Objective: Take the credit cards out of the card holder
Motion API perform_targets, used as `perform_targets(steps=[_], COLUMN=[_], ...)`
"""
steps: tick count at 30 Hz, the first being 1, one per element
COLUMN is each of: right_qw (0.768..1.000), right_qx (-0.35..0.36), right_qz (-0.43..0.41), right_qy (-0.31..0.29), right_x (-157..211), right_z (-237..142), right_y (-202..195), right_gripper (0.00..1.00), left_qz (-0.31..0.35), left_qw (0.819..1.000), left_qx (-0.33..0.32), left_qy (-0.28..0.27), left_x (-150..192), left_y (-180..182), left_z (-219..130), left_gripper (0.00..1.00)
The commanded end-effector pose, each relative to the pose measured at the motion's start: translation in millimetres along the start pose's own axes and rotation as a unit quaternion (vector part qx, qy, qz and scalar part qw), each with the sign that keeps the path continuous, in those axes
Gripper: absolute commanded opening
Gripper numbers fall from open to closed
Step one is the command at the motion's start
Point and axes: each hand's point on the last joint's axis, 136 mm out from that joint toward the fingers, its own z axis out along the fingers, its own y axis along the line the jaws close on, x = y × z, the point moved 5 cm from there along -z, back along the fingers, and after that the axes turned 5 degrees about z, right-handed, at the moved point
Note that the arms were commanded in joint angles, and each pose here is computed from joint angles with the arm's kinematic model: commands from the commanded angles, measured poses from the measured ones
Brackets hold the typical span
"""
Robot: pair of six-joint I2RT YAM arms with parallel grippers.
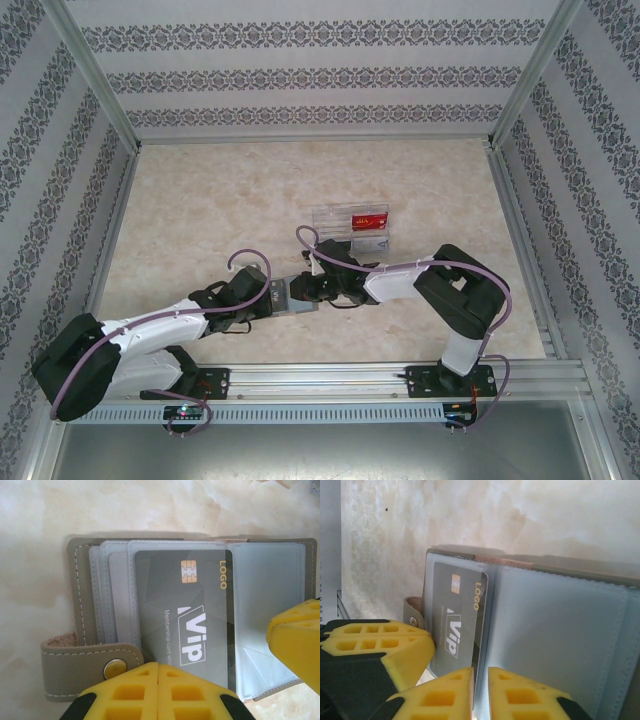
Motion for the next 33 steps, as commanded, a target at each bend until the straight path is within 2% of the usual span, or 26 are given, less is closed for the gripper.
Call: perform_targets(steps=[1, 21, 33], right_qw=[1.0, 1.0, 0.999], right_qx=[-0.021, 0.014, 0.004], right_qz=[-0.017, 0.0, 0.004], right_qy=[0.002, 0.025, 0.042], right_x=[-2, 4, 7], right_z=[1, 18, 27], right_y=[17, 7, 9], right_gripper=[0.22, 0.23, 0.21], left_qz=[-0.009, -0.01, -0.012], left_qw=[1.0, 1.0, 1.0], left_qx=[-0.018, -0.024, -0.018], left_qy=[0.012, 0.014, 0.019], left_x=[7, 9, 10], left_y=[10, 13, 11], left_z=[2, 2, 6], left_gripper=[0.07, 0.06, 0.06])
